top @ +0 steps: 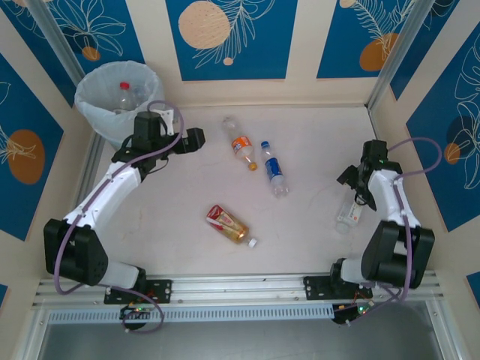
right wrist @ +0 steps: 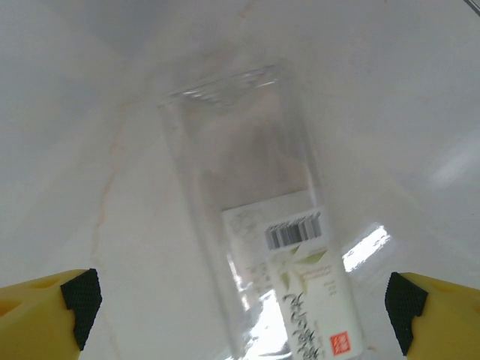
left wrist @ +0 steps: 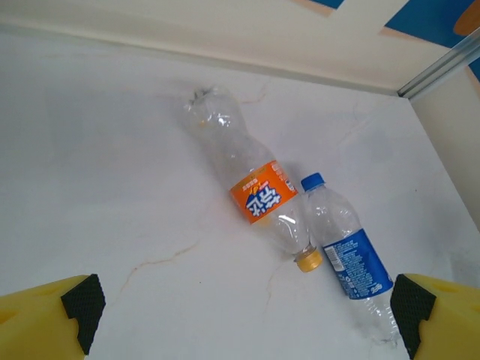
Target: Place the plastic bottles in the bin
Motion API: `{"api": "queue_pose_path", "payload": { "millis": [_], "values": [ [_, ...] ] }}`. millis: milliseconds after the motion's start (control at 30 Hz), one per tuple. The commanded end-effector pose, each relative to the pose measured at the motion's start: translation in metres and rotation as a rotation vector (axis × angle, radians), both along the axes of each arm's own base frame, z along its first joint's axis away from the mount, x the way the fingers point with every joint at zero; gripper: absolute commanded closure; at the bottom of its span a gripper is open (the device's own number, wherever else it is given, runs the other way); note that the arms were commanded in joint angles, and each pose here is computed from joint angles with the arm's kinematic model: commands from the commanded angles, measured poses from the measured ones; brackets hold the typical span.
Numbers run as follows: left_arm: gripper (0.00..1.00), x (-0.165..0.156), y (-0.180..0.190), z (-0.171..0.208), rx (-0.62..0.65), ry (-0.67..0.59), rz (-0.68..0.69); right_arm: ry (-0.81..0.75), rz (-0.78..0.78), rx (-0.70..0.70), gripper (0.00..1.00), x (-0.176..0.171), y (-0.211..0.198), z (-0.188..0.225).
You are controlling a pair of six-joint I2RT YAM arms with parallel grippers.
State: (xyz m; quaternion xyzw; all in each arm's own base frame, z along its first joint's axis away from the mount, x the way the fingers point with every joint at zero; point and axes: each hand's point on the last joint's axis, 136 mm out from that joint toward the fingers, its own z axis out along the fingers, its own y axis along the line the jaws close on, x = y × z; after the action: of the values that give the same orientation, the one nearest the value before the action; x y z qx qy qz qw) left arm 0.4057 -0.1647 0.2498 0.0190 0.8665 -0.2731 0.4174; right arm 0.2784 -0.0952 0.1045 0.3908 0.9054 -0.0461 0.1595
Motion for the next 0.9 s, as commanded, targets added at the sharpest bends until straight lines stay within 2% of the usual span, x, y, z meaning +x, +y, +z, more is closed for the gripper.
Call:
{"api": "queue_pose_path", "payload": {
  "millis": [0,67,267,600,700,867],
  "values": [
    [0.01,-0.008,-0.005,-0.004,-0.023,0.001,-0.008,0.086,0.024,-0.028,0.01,0.005,-0.015,-0.010],
    [0.01,-0.010,-0.001,-0.010,-0.007,0.005,0.007,0.102,0.101,0.036,0.00,0.014,-0.008,-0.024],
    [0.01,-0.013,0.001,-0.017,0.020,0.017,-0.006,0.179,0.181,0.138,0.00,0.029,-0.005,-0.048],
    [0.01,-0.014,0.003,-0.027,0.044,0.036,-0.002,0.284,0.237,0.163,0.02,0.036,-0.015,-0.080],
    [0.01,-0.014,0.004,-0.029,0.051,0.040,0.002,0.299,0.266,0.189,0.12,0.036,-0.012,-0.087],
    [0.01,-0.014,0.004,-0.030,0.047,0.049,0.004,0.290,0.281,0.225,0.23,0.037,-0.007,-0.087]
  ]
}}
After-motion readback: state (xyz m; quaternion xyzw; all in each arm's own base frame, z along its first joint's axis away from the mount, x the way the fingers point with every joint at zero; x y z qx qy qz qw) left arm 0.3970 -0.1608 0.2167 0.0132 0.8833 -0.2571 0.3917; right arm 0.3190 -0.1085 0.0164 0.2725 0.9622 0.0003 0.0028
